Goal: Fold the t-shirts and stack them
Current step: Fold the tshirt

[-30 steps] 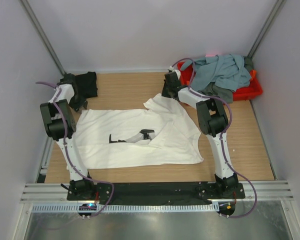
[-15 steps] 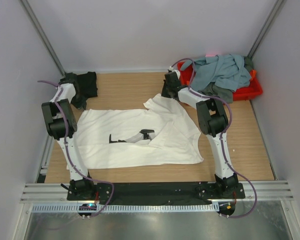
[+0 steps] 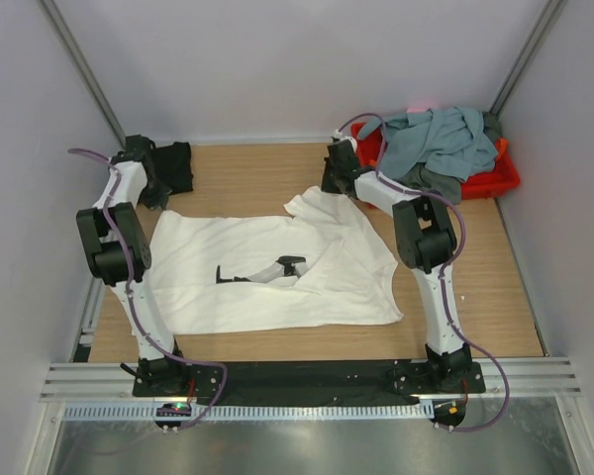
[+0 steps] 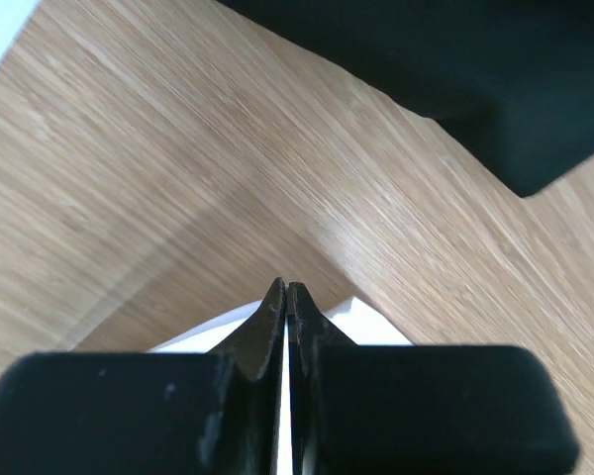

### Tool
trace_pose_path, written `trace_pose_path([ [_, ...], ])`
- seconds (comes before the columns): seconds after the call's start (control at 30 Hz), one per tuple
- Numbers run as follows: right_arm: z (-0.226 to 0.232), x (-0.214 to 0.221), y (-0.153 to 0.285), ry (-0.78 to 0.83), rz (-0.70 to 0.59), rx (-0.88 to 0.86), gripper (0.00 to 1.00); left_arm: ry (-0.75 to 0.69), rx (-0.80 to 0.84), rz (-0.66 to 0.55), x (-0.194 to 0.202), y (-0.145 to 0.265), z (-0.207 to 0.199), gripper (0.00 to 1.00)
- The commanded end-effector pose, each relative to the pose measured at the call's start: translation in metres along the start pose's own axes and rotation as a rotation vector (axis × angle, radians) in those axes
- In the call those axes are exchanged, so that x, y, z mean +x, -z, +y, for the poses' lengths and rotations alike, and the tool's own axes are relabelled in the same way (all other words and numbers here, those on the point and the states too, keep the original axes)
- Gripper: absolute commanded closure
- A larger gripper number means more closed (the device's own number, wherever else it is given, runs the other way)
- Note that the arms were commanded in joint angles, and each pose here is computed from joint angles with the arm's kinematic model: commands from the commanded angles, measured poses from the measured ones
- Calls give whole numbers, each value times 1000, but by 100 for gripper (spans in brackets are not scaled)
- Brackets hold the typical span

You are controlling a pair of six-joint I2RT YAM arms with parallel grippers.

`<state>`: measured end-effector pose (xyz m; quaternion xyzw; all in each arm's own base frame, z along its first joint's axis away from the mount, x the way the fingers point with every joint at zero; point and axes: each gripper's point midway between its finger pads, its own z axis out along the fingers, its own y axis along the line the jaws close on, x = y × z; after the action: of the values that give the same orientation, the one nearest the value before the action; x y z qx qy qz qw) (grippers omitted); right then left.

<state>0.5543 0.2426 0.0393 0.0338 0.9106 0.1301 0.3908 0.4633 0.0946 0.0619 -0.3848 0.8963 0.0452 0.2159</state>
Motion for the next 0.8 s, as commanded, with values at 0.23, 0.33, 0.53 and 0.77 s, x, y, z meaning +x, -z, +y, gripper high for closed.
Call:
trace_pose_path([
  [0.23, 26, -79, 106, 59, -162, -72, 98, 12, 51, -110, -25, 67, 15, 100],
  [0.33, 25, -73, 119, 61, -152, -89, 99, 14, 59, -131, -27, 80, 24, 100],
  [0.53, 21, -60, 149, 43, -127, -100, 99, 19, 46, -143, -21, 96, 46, 100],
  [0.77, 16, -45, 202, 39, -146, -133, 99, 36, 55, -137, -10, 100, 60, 100],
])
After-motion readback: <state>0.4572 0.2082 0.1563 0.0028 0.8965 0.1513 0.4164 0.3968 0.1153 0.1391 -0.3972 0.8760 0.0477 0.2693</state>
